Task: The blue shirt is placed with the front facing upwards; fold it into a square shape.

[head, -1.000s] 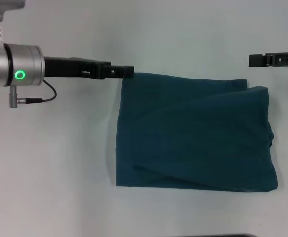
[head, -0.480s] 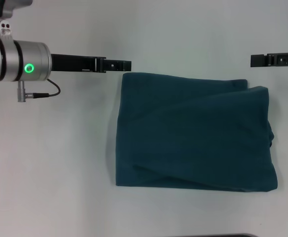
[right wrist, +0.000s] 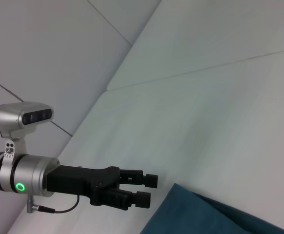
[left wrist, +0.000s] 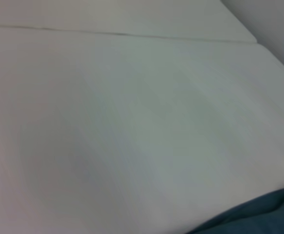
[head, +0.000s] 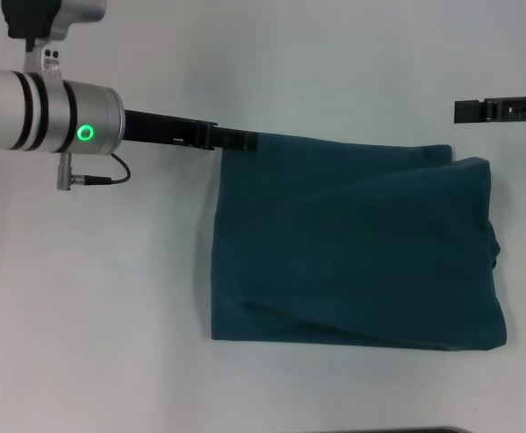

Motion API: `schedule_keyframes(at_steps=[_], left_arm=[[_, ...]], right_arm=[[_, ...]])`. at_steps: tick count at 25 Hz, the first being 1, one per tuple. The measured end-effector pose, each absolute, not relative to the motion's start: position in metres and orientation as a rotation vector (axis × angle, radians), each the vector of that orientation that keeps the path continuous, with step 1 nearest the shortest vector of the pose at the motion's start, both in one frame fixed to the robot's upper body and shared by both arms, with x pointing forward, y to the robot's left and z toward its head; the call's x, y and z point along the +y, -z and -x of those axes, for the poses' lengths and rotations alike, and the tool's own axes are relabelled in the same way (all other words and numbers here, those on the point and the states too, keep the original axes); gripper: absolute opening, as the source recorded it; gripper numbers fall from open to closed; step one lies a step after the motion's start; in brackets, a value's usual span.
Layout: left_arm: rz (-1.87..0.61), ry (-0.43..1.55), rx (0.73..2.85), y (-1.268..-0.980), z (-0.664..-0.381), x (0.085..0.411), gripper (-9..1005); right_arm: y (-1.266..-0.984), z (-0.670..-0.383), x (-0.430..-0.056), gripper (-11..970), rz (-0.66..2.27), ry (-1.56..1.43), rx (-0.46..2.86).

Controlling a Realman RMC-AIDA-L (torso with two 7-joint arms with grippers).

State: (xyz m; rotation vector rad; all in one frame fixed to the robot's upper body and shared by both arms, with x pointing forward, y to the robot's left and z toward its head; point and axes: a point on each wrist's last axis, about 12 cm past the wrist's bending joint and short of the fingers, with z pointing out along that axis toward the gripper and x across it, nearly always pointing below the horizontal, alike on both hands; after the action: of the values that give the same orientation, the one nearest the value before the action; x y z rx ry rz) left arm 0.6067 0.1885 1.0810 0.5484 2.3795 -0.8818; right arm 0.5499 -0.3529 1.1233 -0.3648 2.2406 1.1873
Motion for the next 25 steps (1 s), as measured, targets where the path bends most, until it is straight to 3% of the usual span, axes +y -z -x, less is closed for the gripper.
schedule_keyframes(at_steps=[25], left_arm=[[-0.636, 0.85, 2.419, -1.072, -0.6, 0.173, 888]], right_arm=[[-1.12, -0.547, -0.352, 673, 0.349, -1.194, 2.242]])
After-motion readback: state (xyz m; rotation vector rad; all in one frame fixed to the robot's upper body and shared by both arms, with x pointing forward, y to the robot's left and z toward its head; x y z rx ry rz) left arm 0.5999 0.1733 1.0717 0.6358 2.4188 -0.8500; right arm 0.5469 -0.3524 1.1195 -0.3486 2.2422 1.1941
